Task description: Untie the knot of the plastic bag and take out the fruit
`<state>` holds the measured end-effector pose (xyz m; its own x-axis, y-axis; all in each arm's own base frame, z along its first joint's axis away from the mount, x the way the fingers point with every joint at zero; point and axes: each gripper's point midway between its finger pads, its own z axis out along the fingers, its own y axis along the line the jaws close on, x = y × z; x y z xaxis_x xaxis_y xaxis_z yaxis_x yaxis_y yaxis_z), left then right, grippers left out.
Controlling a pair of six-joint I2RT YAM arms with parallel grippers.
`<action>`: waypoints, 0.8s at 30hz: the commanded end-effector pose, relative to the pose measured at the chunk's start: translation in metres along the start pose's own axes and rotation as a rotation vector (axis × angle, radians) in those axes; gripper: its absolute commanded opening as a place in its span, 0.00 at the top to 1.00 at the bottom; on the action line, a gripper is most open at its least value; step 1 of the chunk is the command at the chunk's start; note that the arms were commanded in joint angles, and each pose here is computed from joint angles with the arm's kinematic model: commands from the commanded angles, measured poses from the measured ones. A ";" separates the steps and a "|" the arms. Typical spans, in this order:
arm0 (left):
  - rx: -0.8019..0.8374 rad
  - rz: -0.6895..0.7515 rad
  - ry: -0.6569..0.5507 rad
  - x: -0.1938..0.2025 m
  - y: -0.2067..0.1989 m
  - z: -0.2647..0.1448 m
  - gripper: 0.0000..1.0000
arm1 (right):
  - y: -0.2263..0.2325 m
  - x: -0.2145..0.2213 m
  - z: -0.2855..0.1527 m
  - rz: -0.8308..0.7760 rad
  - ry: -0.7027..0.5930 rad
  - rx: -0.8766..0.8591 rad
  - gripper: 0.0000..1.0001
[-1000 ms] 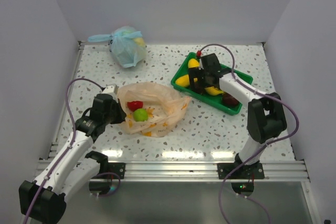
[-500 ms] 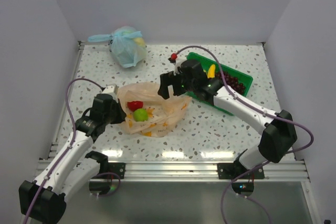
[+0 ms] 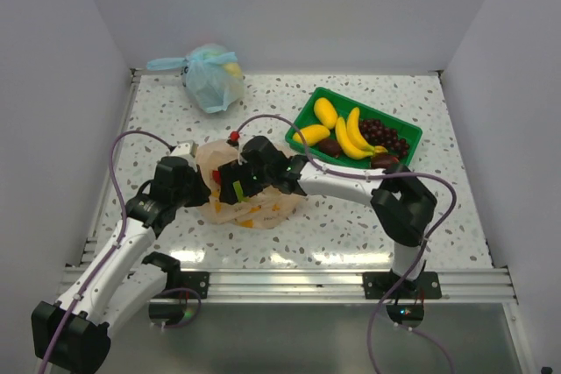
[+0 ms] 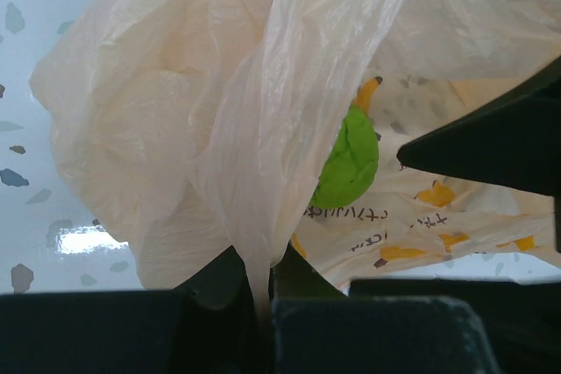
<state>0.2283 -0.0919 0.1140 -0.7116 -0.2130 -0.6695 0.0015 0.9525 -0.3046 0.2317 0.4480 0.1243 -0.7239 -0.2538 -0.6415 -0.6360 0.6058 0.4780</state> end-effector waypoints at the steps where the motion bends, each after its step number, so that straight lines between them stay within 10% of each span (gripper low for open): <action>1: 0.020 0.013 -0.049 -0.009 -0.003 0.002 0.97 | -0.008 -0.032 0.013 0.044 -0.116 0.046 0.05; 14: 0.024 0.013 -0.060 -0.011 -0.005 0.000 0.97 | -0.054 -0.007 0.064 0.080 -0.089 0.181 0.18; 24: 0.021 0.011 -0.060 -0.011 -0.004 0.000 0.97 | -0.033 -0.020 0.014 -0.054 -0.143 0.114 0.65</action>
<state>0.2282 -0.0921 0.1166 -0.7046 -0.2150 -0.6763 0.0056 0.9513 -0.3082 0.2689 0.4454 0.0498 -0.7318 -0.2155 -0.6466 -0.5584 0.7335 0.3875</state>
